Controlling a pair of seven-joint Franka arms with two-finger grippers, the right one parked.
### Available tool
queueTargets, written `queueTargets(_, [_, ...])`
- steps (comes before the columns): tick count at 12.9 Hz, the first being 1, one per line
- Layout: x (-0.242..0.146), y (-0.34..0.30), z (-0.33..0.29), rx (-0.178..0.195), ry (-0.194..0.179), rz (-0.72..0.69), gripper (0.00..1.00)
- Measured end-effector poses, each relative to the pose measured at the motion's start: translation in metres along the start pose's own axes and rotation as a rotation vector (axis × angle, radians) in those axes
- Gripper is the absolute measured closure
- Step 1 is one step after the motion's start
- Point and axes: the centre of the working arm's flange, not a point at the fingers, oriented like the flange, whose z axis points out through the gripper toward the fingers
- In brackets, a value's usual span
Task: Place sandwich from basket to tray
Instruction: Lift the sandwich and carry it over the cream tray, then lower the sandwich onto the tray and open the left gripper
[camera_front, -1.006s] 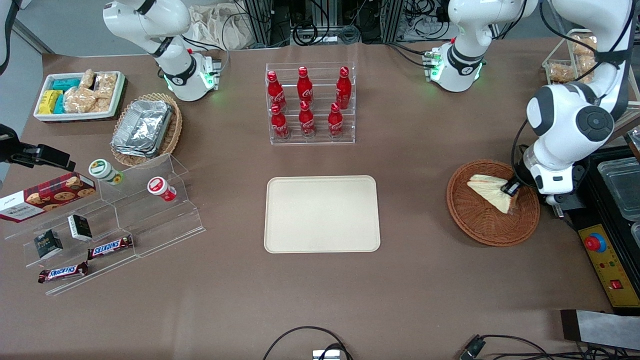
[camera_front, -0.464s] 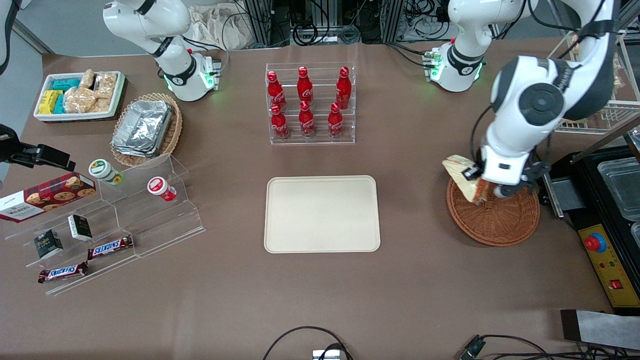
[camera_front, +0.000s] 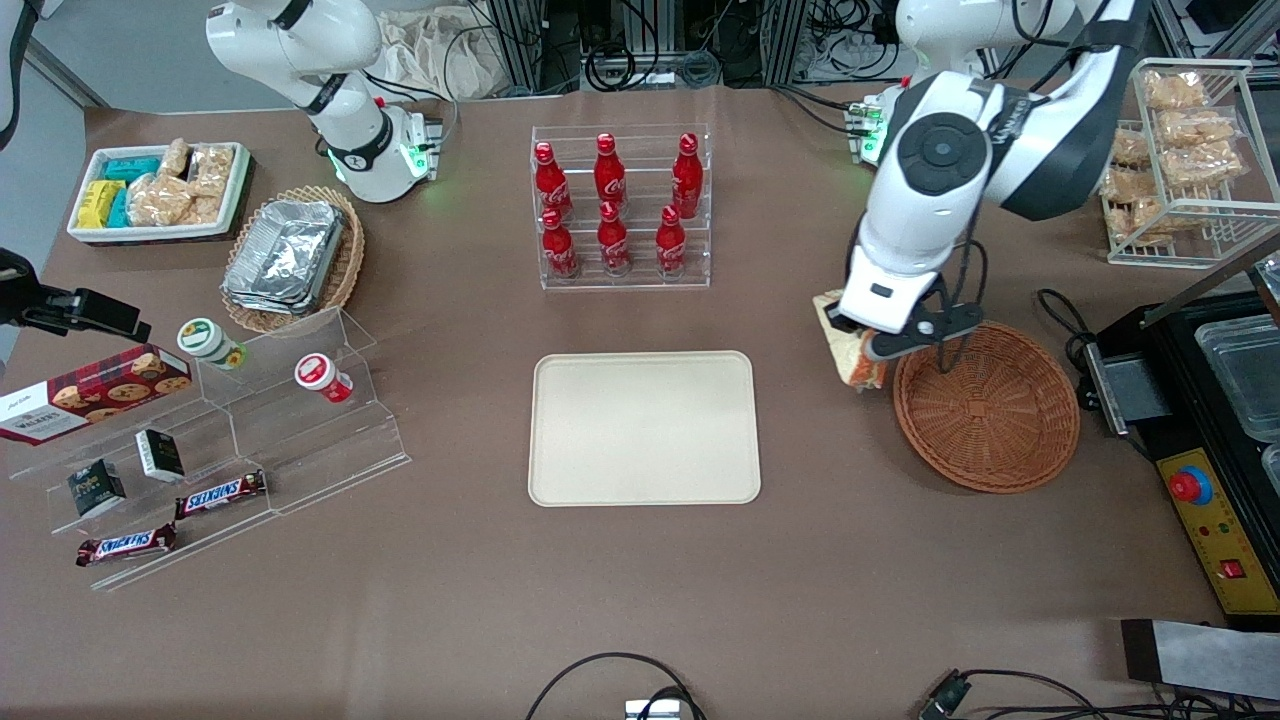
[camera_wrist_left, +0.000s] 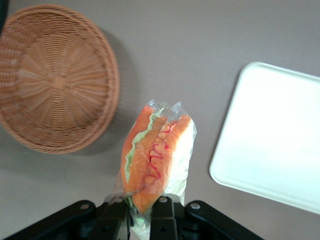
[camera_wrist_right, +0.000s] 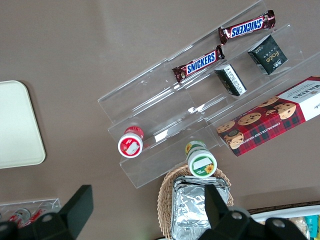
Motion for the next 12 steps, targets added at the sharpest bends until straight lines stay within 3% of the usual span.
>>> queueTargets(2, [-0.015,0.035,0.01,-0.043,0.007,0.075,0.85])
queueTargets(5, [-0.044,0.079,0.031,-0.041,0.022,0.2,0.85])
queueTargets(9, [-0.053,0.11,0.066,-0.078,0.037,0.282,0.85])
queueTargets(12, [-0.052,0.12,0.108,-0.049,0.044,0.295,0.85])
